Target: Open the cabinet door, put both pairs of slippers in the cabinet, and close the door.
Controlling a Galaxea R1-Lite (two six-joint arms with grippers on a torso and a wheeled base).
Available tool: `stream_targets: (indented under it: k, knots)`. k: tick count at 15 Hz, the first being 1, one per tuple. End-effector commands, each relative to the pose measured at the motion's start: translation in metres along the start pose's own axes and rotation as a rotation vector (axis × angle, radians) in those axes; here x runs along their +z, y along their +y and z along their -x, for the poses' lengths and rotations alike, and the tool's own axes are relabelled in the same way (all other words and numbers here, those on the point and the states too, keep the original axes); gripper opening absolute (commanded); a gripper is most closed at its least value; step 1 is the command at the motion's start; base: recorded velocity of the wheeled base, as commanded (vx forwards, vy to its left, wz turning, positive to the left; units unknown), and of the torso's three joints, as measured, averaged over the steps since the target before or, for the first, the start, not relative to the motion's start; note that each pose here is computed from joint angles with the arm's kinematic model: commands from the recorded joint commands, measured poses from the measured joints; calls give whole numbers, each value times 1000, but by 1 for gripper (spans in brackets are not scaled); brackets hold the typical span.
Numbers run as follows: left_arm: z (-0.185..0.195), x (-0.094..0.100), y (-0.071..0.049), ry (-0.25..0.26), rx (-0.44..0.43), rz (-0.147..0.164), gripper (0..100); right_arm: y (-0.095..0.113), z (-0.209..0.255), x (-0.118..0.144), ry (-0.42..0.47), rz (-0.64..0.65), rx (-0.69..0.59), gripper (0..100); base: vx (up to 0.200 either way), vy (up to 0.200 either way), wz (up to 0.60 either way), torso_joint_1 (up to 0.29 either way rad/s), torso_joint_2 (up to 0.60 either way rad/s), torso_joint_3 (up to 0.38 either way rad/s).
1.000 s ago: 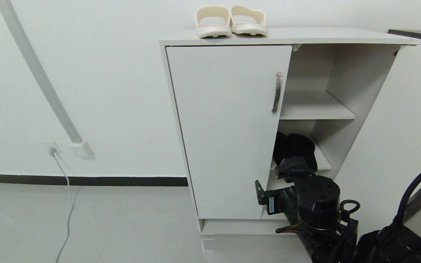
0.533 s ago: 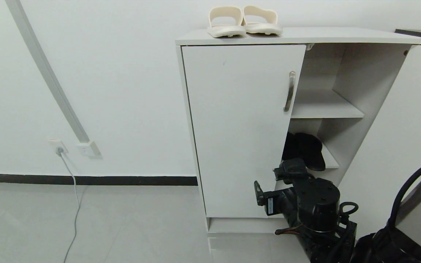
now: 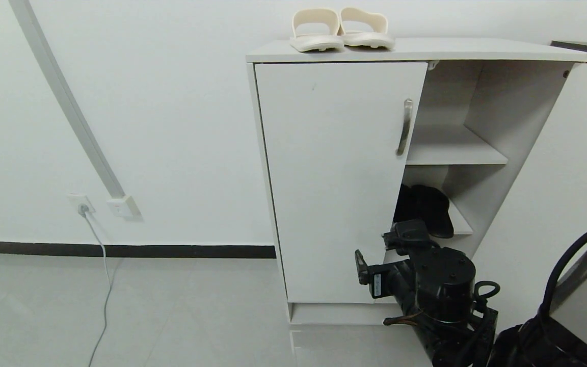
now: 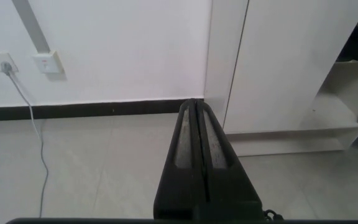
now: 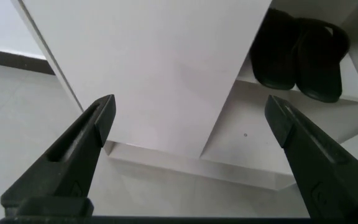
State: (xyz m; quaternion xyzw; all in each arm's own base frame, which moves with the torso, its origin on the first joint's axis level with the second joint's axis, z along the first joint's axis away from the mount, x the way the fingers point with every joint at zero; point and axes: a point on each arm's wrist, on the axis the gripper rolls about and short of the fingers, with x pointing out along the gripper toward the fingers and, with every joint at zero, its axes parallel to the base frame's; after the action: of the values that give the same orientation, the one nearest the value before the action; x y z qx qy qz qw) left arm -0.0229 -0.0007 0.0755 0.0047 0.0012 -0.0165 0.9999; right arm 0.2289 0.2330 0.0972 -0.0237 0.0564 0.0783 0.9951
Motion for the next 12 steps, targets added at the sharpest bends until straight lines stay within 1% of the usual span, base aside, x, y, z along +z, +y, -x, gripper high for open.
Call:
stream_targets:
  k: [1, 4, 5, 8, 9, 12]
  knots:
    - [0, 0, 0, 2, -1, 0, 0, 1, 0, -2, 3, 3, 2, 100, 0, 0, 0, 0, 0, 0]
    - [0, 0, 0, 2, -1, -1, 0, 1, -1, -1, 0, 1, 2, 100, 0, 0, 0, 0, 0, 0]
    - [0, 0, 0, 2, -1, -1, 0, 1, 0, -1, 1, 3, 4, 100, 0, 0, 0, 2, -119, -134]
    - [0, 0, 0, 2, -1, -1, 0, 1, 0, 0, -9, 4, 4, 100, 0, 0, 0, 1, -183, -321]
    - [0, 0, 0, 2, -1, 0, 0, 1, 0, 1, -21, -1, 5, 100, 0, 0, 0, 27, -486, -378]
    - [0, 0, 0, 2, -1, -1, 0, 2, 0, 0, -21, 5, 5, 100, 0, 0, 0, 51, -527, -370]
